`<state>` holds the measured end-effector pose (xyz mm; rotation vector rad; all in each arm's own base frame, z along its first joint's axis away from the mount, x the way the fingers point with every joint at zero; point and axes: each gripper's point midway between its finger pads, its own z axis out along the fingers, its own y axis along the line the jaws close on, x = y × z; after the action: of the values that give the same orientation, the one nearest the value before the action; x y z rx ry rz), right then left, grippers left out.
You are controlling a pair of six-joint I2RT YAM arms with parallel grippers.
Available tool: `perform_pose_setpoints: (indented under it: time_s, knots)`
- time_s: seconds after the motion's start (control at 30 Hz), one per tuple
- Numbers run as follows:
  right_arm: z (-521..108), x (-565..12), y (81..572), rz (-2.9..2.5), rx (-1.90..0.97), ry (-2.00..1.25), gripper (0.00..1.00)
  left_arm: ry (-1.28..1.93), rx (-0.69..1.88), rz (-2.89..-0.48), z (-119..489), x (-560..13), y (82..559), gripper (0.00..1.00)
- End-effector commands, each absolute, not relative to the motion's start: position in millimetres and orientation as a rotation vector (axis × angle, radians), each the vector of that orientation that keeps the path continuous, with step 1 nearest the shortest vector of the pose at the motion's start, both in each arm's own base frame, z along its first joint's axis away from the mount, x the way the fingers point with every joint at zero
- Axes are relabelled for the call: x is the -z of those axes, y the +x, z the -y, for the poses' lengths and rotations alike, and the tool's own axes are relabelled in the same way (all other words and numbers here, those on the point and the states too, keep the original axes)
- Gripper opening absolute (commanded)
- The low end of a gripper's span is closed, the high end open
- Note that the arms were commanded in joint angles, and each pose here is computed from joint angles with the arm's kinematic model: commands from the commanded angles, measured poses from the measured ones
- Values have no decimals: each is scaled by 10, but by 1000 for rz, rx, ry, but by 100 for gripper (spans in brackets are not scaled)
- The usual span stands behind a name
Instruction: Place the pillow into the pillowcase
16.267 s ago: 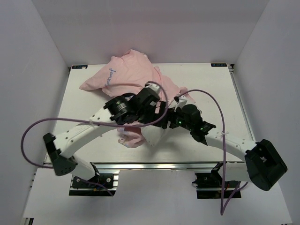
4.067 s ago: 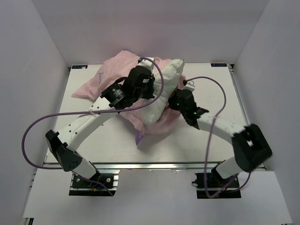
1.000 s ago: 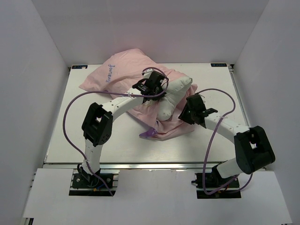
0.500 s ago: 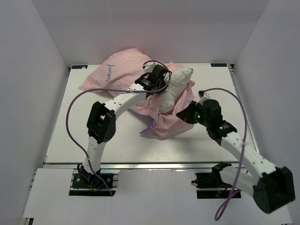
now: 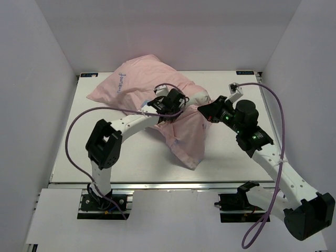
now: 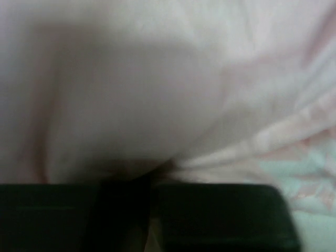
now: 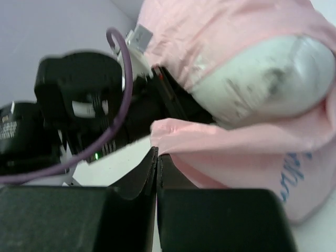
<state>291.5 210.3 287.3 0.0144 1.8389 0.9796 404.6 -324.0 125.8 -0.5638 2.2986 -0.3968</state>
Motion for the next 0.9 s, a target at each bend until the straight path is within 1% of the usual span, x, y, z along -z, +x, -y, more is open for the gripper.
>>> perform_pose_setpoints:
  time_s: [0.0, 0.03, 0.07, 0.1, 0.17, 0.23, 0.33, 0.37, 0.43, 0.53, 0.63, 0.67, 0.73, 0.77, 0.8, 0.87]
  knots:
    - [-2150, -3685, 2989, -1611, -1046, -3, 0, -561, 167, -2294, 2699, -1146, 3858, 20]
    - [-2173, -3731, 2978, -1606, -1061, -17, 0, -537, 179, -2301, 2719, -1173, 3836, 34]
    - [-2231, -3713, 2962, -1626, -1081, -47, 0, -513, 189, -2301, 2738, -1216, 3832, 56]
    - [-2235, -3743, 2969, -1629, -1071, -61, 0, -451, 207, -2300, 2781, -1308, 3846, 63]
    - [-2246, -3572, 2968, -1697, -1053, -71, 0, -367, 243, -2271, 2810, -1572, 3865, 71]
    - [-2224, -3368, 2923, -1754, -1020, -98, 0, -293, 297, -2217, 2827, -1948, 3870, 75]
    - [-2183, -2929, 2712, -1863, -996, -171, 0, -234, 332, -2137, 2789, -2378, 3871, 94]
    - [-2203, -2815, 2608, -1892, -1026, -203, 0, -201, 342, -2092, 2741, -2588, 3849, 98]
    - [-2176, -2565, 2434, -1925, -1042, -239, 0, -165, 359, -2052, 2719, -2778, 3828, 98]
    - [-2063, -2388, 2348, -1946, -998, -212, 0, -53, 383, -1975, 2796, -3090, 3889, 98]
    - [-1934, -2393, 2358, -1941, -920, -181, 0, 62, 397, -1979, 3052, -3049, 4047, 98]
    - [-1923, -2426, 2358, -1933, -913, -184, 0, 137, 399, -1972, 3209, -3053, 4159, 98]
    - [-1918, -2424, 2347, -1933, -909, -188, 0, 293, 504, -1966, 3542, -3062, 4173, 98]
    - [-1917, -2423, 2354, -1934, -909, -183, 0, 396, 581, -1909, 3752, -3245, 4160, 98]
    - [-1921, -2414, 2357, -1935, -909, -186, 0, 482, 591, -1923, 3936, -3031, 4216, 98]
    - [-1913, -2387, 2370, -1947, -903, -174, 0, 614, 579, -1901, 4185, -2936, 4191, 98]
